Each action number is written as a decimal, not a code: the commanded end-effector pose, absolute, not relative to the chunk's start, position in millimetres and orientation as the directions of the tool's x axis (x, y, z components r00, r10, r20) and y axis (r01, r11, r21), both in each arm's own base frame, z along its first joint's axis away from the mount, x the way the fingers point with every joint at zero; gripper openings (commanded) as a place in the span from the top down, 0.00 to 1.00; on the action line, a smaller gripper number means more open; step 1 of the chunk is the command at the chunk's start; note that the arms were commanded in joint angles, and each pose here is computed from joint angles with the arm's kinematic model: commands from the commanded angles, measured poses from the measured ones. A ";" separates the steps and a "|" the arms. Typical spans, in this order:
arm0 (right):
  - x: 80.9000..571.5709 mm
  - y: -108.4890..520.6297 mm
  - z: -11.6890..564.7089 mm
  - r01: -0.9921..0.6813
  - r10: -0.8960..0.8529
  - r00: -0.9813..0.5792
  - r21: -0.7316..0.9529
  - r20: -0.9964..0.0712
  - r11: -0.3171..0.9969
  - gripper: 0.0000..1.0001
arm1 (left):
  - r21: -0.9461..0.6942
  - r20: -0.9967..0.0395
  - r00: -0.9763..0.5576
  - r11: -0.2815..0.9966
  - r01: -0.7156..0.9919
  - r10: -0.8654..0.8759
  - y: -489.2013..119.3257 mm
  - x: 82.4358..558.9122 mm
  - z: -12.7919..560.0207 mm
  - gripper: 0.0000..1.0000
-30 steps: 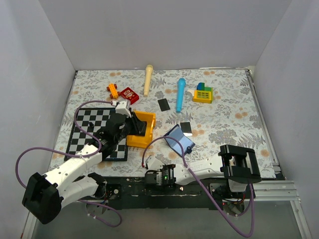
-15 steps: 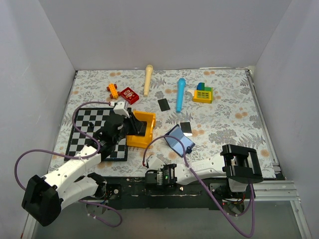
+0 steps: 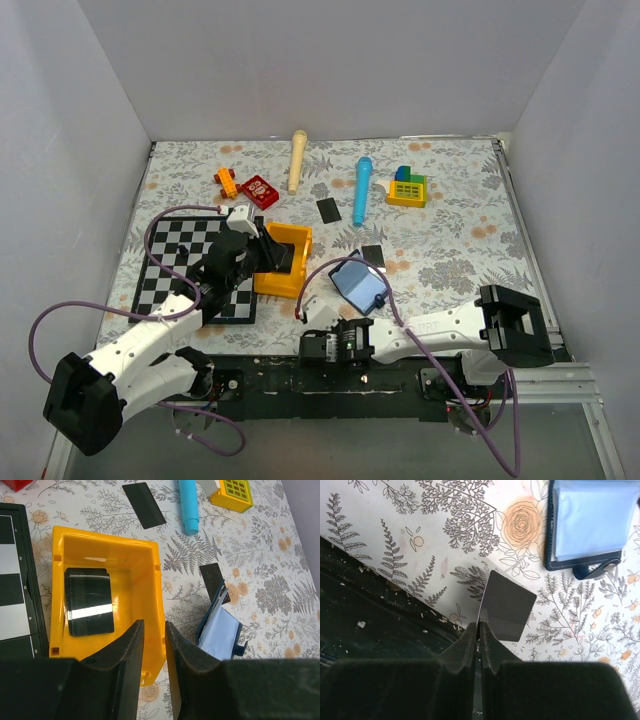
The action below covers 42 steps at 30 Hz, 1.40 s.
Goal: Put the credit cards into the card holder
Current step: Pick up the card holder from the corner of the board.
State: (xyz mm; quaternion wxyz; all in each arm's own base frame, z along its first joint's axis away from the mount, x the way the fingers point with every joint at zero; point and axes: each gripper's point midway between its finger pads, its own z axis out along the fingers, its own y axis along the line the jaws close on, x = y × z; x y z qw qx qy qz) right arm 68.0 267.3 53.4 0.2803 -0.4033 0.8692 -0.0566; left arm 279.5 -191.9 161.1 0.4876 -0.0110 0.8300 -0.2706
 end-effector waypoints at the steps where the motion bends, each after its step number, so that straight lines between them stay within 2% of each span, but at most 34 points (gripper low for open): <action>1: 76.3 272.2 86.9 -0.634 -0.685 -0.514 -0.309 -0.517 0.709 0.99 | -0.474 -0.807 -0.507 0.844 0.250 -0.303 -190.5 280.5 167.4 0.76; 6: 90.4 265.0 123.3 -0.588 -0.646 -0.484 -0.327 -0.591 0.740 0.99 | -0.472 -0.807 -0.511 0.844 0.253 -0.298 -192.8 282.7 168.5 0.77; 9: 99.9 260.1 142.2 -0.555 -0.583 -0.509 -0.276 -0.633 0.785 0.99 | -0.468 -0.811 -0.507 0.843 0.265 -0.291 -195.3 285.3 173.0 0.76; 13: 117.4 251.1 160.0 -0.485 -0.410 -0.590 -0.101 -0.696 0.869 0.99 | -0.462 -0.816 -0.506 0.841 0.281 -0.279 -200.8 290.6 178.8 0.76; 17: 142.3 229.4 178.4 -0.364 -0.128 -0.657 0.164 -0.743 0.917 0.99 | -0.469 -0.822 -0.502 0.821 0.326 -0.271 -213.7 298.1 189.6 0.76; 21: 158.3 208.0 185.3 -0.288 0.068 -0.675 0.348 -0.735 0.892 0.99 | -0.491 -0.819 -0.516 0.773 0.402 -0.252 -231.9 297.8 201.6 0.75; 24: 154.7 208.8 193.6 -0.333 0.092 -0.680 0.419 -0.727 0.845 0.99 | -0.516 -0.816 -0.527 0.710 0.480 -0.237 -250.3 294.9 215.9 0.69; 28: 138.7 231.4 223.5 -0.481 0.124 -0.674 0.560 -0.728 0.674 0.99 | -0.541 -0.829 -0.523 0.515 0.665 -0.196 -282.0 270.9 245.3 0.51; 33: 123.8 240.3 258.6 -0.584 0.146 -0.677 0.647 -0.722 0.489 0.99 | -0.526 -0.850 -0.501 0.248 0.813 -0.163 -295.7 220.9 278.8 0.39; 38: 112.2 246.2 281.6 -0.654 0.130 -0.678 0.674 -0.724 0.343 0.99 | -0.489 -0.865 -0.489 -0.027 0.872 -0.114 -292.9 163.3 295.8 0.37; 42: 105.0 247.7 295.1 -0.684 0.122 -0.675 0.679 -0.728 0.269 0.99 | -0.481 -0.872 -0.486 -0.086 0.873 -0.059 -290.1 144.2 288.0 0.37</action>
